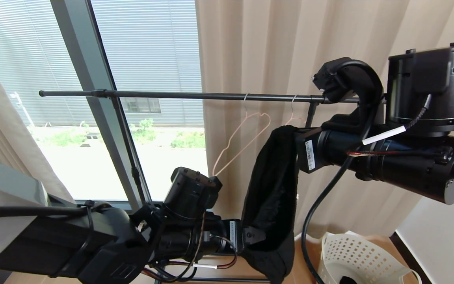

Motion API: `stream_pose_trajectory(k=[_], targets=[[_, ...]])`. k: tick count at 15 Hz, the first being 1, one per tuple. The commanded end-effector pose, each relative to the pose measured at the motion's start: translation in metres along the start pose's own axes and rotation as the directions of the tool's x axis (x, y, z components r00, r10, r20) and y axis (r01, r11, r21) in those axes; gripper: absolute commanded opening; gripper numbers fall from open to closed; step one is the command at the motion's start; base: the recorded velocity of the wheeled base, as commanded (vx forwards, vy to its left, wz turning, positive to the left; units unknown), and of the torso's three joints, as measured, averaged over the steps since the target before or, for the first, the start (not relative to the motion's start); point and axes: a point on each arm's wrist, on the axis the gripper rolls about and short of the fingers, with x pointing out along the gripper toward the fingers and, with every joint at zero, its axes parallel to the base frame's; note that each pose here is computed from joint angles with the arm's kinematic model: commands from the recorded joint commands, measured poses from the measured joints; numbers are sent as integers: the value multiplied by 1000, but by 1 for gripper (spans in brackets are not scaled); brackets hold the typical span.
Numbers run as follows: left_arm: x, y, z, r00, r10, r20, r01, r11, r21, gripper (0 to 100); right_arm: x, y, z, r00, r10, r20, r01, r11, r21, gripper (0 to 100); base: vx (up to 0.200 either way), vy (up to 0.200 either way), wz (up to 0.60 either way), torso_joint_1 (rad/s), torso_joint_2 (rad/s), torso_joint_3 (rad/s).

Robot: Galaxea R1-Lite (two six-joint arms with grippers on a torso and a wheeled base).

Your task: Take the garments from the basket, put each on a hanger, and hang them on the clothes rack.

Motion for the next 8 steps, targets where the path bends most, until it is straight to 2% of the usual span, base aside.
stream_pose_trajectory(k=[1,2,6,7,8], targets=[[10,5,-3,999,32,-13,-32,999,-5,100,-8,-3,4,1000,1,22,-1,1000,8,0,0,0,0,0,0,0],[20,11,0,996,86,7,-86,996,-22,100,-15,-6,8,999,1,40,-2,1000,17,0,0,0,0,0,0,0],[21,13,0,994,105,13,-105,994,-28,100,-30,-13,11,998,-4,68,2,1000,30,0,0,0,0,0,0,0],[21,14,-1,993,118,18,-117,993,-28,0,-34,-17,11,997,-13,71,11,999,33,0,0,0,0,0,0,0],[21,14,-1,992,122,21,-122,992,-27,0,-35,-21,11,997,-23,73,21,999,37,0,0,0,0,0,0,0]])
